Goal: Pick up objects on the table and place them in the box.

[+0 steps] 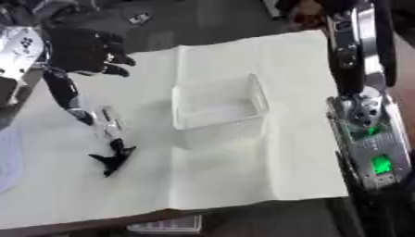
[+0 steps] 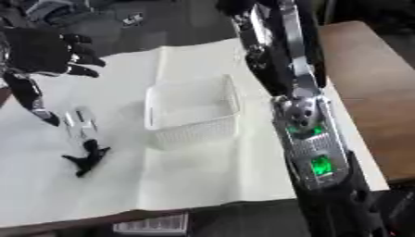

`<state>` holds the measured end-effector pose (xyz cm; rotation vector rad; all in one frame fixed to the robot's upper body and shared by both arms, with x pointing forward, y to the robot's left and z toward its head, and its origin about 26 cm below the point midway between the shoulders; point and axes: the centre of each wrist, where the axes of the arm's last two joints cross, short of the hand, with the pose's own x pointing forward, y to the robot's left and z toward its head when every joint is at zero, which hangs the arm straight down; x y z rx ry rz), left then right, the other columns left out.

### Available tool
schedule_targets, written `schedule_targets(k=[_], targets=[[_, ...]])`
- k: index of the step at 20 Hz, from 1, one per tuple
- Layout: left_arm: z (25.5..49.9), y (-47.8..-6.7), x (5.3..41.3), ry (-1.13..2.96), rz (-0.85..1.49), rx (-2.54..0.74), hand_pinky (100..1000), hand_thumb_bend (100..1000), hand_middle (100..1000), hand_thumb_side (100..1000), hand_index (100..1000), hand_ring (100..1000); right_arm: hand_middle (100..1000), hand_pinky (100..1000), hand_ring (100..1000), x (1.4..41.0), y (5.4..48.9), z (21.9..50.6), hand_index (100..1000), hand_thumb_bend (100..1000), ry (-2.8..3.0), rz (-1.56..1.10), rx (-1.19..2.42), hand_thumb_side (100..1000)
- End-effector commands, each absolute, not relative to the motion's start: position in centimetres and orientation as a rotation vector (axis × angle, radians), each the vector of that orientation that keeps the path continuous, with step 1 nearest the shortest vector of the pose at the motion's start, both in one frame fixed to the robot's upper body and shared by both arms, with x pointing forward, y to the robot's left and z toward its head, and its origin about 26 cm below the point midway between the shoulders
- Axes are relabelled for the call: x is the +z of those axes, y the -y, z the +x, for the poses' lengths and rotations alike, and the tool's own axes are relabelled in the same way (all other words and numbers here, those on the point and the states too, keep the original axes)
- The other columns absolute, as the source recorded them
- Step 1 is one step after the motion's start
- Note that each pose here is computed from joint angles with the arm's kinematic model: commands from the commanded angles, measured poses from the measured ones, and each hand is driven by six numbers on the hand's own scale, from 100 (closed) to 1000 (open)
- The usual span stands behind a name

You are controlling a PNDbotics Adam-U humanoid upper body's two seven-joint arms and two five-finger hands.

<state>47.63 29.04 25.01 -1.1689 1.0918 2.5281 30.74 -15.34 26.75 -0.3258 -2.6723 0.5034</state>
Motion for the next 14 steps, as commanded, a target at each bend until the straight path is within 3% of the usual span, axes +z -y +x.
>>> schedule_targets(k=[1, 14], targets=[[47.96, -30.04, 24.98, -1.09, -1.182, 2.592, 994, 666, 924, 917, 917, 904, 541, 421, 450, 27.46, 15.09, 30.41, 747, 483, 2.704, -0.308, 0.499, 1000], [47.97, -29.51, 24.72, -1.093, -1.159, 2.672, 989, 663, 925, 931, 919, 901, 547, 421, 450, 27.53, 15.06, 30.41, 746, 484, 2.701, -0.307, 0.506, 1000]])
